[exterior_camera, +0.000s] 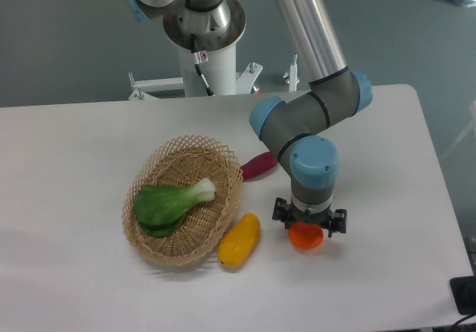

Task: Pick up the orange from the table
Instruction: 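Lower the gripper around the orange and close the fingers on it, then lift the grasped orange up off the table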

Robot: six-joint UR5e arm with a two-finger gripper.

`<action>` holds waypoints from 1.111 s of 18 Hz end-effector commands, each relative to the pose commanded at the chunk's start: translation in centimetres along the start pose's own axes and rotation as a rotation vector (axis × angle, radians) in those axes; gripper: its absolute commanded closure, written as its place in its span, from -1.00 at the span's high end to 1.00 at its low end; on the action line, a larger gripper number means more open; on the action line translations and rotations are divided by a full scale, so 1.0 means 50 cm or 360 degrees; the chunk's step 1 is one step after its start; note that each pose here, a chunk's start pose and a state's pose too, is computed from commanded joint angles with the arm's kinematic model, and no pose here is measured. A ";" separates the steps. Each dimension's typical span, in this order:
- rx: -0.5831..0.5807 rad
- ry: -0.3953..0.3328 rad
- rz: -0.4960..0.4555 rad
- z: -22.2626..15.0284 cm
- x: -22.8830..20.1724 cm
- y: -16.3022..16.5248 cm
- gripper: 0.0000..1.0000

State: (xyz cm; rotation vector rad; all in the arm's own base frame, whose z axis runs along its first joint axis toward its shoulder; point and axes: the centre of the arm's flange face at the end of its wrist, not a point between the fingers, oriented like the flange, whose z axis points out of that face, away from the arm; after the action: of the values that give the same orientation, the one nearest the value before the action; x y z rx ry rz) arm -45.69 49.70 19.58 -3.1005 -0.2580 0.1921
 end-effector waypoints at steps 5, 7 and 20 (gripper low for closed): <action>0.0004 -0.0005 0.0024 -0.006 0.013 -0.006 0.66; 0.0007 -0.0008 0.0029 -0.010 0.013 -0.006 0.45; 0.0047 -0.0044 0.0042 -0.042 0.000 -0.017 0.43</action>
State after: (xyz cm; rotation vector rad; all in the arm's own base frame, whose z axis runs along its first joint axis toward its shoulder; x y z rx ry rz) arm -45.59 50.52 21.68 -3.0751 -0.2127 0.2369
